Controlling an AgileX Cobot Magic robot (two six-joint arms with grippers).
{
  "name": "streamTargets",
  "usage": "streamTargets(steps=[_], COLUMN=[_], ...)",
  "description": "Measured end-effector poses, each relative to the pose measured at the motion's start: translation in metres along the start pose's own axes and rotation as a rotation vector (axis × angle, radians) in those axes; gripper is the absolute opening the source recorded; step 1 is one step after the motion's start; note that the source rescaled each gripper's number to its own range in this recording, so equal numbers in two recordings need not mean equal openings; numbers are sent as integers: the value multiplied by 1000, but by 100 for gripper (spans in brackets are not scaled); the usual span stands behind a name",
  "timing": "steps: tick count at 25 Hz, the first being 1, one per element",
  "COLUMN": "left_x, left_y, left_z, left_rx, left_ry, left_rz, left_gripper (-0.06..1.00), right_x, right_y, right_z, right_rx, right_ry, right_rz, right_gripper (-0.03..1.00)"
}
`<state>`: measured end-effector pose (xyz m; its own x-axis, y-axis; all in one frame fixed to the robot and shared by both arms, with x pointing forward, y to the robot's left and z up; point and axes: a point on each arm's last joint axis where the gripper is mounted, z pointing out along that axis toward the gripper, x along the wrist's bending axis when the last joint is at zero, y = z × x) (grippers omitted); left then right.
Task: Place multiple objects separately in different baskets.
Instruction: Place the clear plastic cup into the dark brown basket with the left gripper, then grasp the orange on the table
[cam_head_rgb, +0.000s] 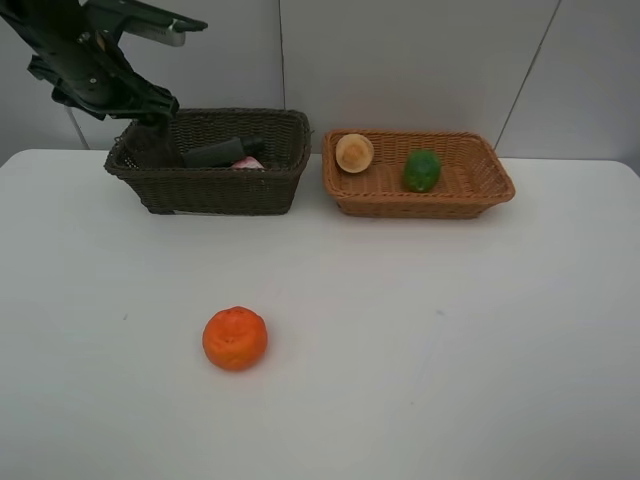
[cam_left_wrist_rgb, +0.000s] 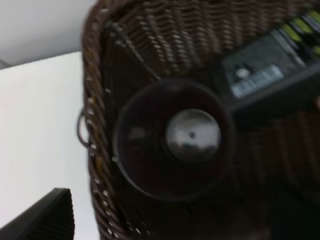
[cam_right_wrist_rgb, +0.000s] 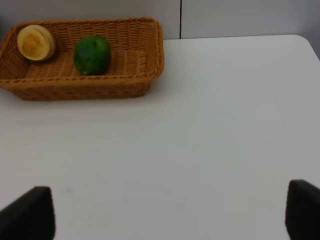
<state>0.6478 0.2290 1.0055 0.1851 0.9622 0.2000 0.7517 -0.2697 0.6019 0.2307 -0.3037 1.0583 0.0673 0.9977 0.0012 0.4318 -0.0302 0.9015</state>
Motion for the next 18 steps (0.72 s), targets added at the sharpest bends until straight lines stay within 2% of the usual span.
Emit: streamTargets(steps=[8,13,18], left_x=[-64,-108,-141], left_y=[-11,-44,-75], left_z=[-41,-47,-52], left_rx=[151,275,357], left_ry=[-159,-249,-308], left_rz=[312,492,599], left_gripper=[100,100,100], right_x=[0,0,0], right_y=[0,0,0], right_z=[0,0,0], right_rx=[0,0,0], right_ry=[0,0,0], right_rz=[0,0,0], right_gripper=[100,100,100])
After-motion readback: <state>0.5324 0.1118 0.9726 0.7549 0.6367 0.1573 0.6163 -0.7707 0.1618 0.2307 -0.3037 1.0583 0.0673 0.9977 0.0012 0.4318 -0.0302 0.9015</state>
